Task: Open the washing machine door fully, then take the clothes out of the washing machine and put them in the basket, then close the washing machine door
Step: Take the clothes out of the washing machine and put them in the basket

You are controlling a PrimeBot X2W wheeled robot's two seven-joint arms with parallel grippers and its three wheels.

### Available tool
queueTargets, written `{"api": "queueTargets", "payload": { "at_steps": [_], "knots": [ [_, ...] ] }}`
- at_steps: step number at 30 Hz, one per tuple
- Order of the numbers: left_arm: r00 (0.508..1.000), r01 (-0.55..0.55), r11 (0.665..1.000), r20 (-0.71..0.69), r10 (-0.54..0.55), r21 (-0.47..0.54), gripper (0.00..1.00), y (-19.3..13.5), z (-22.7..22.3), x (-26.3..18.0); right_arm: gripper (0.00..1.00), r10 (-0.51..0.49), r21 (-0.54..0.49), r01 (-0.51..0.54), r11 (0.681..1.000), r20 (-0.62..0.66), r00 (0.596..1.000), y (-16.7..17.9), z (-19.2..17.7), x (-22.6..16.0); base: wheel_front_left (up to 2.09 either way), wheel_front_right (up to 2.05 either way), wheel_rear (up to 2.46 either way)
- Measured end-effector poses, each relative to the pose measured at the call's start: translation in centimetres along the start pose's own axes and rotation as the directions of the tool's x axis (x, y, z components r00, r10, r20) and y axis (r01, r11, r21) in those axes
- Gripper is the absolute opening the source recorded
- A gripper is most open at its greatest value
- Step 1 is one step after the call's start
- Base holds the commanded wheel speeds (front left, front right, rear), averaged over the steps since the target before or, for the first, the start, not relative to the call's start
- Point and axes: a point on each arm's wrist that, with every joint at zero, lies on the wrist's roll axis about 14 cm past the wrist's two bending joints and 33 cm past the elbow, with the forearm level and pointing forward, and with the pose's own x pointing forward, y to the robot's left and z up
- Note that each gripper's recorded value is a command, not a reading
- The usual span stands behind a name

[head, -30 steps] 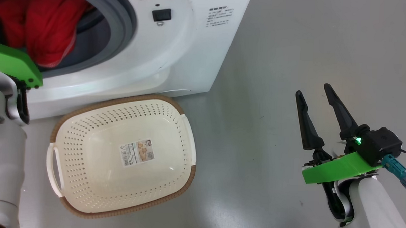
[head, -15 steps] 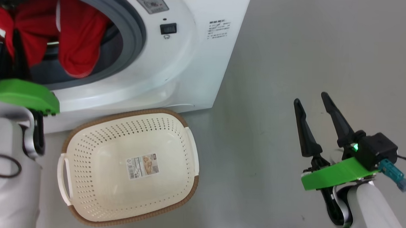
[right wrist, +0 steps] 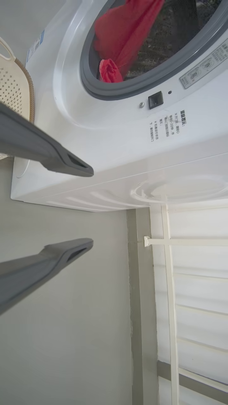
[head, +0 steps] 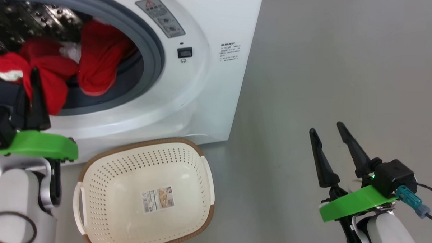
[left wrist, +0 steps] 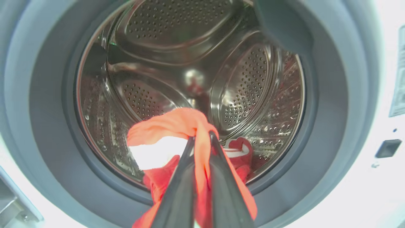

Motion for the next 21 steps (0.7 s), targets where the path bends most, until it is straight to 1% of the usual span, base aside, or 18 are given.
{"api": "queueTargets", "payload": {
  "at_steps": [6,12,21],
  "knots": [
    [0.995,0.016,1.0,0.098,-0.015,-0.005,0.0,-0.3,3.6,-1.7,1.0,0.012,-0.003,-0.012,1.0,0.026,1.0,0.5,1.1,-0.8,0.0,0.0,0.0],
    [0.986,0.036,0.999,0.165,-0.033,-0.014,0.0,-0.9,6.3,-3.4,1.0,0.019,-0.001,-0.019,1.0,0.053,0.998,0.8,2.1,-1.1,0.0,0.0,0.0],
    [0.982,0.079,0.994,0.177,-0.066,-0.072,0.0,-2.5,8.3,-6.2,1.0,0.025,0.0,-0.025,1.0,0.08,0.997,1.1,3.1,-1.4,0.0,0.0,0.0]
  ]
}}
